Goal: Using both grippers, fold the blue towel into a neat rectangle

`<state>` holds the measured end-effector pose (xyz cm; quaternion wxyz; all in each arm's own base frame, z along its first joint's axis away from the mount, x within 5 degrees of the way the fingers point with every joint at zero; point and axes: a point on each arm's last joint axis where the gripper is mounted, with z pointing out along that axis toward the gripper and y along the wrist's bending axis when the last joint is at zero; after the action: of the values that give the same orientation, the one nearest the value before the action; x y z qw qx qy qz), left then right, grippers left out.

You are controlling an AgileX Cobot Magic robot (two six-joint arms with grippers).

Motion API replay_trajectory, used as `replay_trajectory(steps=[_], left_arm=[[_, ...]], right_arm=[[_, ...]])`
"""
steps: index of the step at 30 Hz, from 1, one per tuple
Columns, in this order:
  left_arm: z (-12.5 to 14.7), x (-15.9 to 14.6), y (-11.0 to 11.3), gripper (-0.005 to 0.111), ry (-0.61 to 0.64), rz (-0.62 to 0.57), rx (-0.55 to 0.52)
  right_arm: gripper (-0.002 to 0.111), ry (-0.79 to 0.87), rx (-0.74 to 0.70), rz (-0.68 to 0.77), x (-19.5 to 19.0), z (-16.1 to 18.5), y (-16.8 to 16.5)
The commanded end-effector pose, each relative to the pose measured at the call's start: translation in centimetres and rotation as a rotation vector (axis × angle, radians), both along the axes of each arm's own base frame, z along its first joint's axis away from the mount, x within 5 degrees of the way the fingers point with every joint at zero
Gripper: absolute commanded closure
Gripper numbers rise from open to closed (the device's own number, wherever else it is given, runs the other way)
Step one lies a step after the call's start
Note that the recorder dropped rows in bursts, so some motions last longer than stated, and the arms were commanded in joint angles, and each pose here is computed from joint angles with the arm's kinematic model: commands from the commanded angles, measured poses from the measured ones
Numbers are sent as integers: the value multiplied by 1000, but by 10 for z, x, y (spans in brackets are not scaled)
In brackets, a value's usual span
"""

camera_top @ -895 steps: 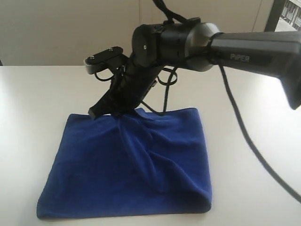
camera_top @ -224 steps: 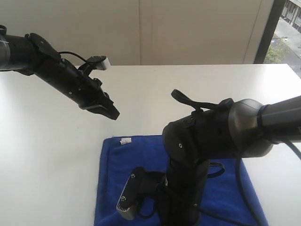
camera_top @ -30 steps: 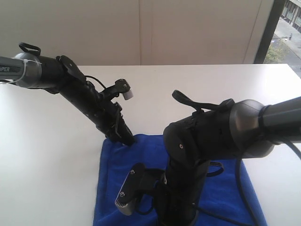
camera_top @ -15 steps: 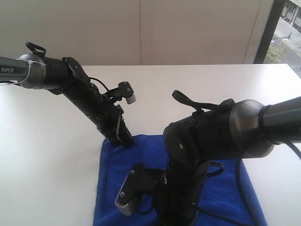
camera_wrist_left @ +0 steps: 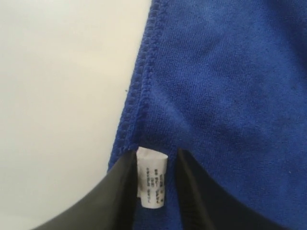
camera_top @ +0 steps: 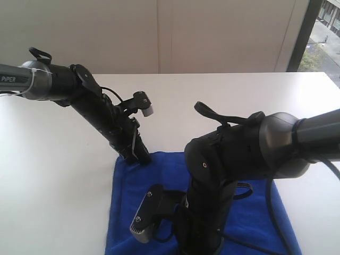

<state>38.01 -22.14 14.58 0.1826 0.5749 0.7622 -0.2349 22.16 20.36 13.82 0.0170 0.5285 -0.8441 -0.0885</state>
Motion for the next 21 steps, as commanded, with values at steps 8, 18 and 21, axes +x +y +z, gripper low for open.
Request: replay_trajectory(steps=[8,18,21], left_arm=[[20,-4,7,72,-18,10,59],[15,-2,16,72,-7,79,167],[14,-1,19,72,23,169,194]], right_arm=[[86,-8,-8,-4,2,-5,-2],[86,-5,-10,-15,2,-5,-2],[86,-5,-10,-15,2,-5,-2]])
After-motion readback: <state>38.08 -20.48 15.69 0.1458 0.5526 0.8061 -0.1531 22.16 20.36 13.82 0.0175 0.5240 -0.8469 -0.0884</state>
